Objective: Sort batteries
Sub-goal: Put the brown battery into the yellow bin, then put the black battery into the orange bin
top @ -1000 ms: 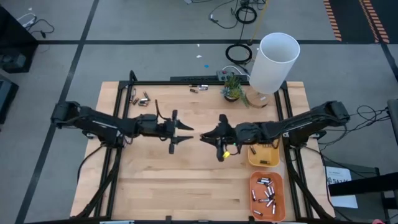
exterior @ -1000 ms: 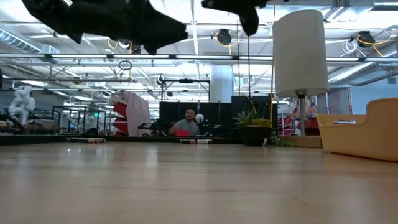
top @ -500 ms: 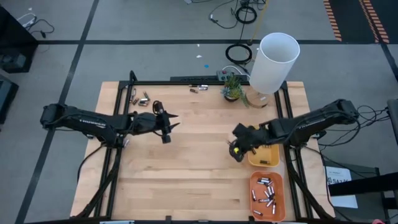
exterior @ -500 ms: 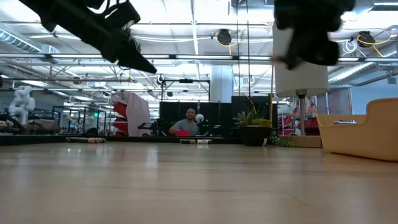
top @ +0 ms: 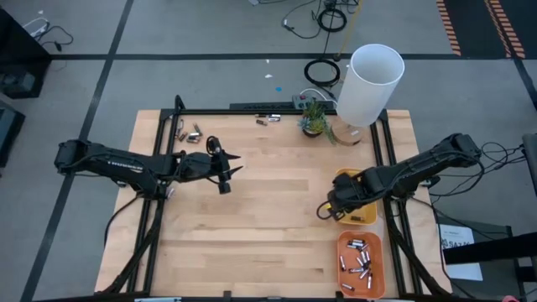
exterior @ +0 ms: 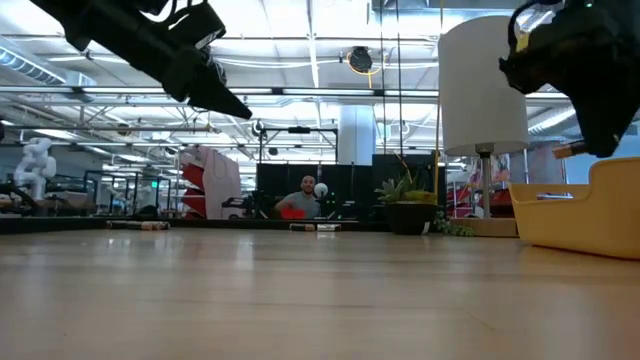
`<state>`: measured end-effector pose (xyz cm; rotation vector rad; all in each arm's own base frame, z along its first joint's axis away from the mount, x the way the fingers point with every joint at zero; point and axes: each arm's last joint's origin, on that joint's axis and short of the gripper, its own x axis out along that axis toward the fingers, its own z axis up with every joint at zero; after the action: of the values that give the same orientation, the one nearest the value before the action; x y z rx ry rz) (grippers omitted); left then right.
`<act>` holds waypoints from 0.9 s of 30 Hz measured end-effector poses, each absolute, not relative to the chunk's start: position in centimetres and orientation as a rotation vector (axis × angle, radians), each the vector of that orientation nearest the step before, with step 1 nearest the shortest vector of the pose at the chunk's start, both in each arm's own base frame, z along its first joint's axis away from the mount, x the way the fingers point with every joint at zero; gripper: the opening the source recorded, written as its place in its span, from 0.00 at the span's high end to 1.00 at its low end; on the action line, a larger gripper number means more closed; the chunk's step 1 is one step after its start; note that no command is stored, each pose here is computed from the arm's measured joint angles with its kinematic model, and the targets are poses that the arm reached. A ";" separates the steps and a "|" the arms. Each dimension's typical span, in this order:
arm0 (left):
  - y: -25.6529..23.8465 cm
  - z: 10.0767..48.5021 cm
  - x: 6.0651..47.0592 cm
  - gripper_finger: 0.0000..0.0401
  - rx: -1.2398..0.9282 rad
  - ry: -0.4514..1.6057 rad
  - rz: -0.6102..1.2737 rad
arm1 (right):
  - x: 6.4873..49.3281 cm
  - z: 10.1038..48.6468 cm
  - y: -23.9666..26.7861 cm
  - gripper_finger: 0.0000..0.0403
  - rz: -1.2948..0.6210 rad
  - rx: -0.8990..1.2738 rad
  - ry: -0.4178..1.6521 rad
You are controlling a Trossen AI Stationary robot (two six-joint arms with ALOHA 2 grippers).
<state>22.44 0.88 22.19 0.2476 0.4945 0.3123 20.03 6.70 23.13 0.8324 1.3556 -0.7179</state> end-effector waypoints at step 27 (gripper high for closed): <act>0.0 22.1 22.5 0.60 0.175 0.487 0.211 | 19.9 20.8 6.5 0.63 -0.894 0.618 1.530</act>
<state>22.49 0.01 22.08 0.1746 0.4872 0.2113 19.91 6.51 20.85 0.6181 1.5297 -0.8945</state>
